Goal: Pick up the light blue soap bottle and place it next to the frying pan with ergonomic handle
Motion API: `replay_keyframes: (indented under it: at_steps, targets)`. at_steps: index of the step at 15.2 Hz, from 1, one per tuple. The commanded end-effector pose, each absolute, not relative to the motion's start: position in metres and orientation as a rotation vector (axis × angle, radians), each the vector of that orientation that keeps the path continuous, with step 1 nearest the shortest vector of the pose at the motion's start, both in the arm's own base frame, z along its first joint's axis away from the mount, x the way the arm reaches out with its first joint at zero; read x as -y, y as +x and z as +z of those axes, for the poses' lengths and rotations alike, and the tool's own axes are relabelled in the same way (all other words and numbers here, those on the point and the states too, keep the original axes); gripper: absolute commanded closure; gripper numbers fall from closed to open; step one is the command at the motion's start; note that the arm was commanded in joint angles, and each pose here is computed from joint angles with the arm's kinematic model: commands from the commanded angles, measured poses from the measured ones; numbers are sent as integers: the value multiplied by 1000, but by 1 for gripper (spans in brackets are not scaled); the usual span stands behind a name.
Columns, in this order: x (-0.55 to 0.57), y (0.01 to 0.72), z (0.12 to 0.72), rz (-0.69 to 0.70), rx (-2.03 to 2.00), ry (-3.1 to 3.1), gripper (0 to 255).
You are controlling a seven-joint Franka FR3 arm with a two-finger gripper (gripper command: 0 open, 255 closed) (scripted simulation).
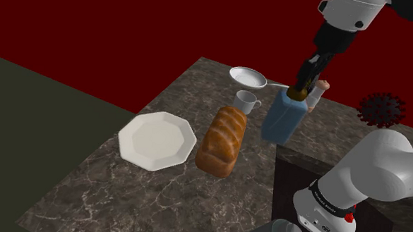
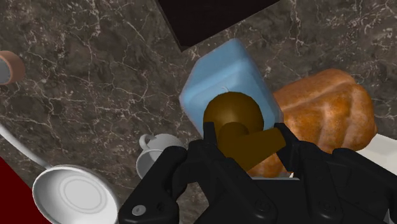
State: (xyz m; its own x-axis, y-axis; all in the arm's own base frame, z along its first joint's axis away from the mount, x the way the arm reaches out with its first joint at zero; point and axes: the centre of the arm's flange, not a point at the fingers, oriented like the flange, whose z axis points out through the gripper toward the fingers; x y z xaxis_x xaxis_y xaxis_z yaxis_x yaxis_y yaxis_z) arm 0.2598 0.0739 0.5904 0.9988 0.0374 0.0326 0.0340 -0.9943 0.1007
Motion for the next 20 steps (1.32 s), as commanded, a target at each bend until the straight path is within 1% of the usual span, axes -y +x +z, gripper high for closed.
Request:
replay_keyframes:
  at_steps: [1, 20]
  targets:
    - [-74, 259, 601, 53, -54, 3040, 255]
    - [-74, 259, 702, 53, -54, 3040, 255]
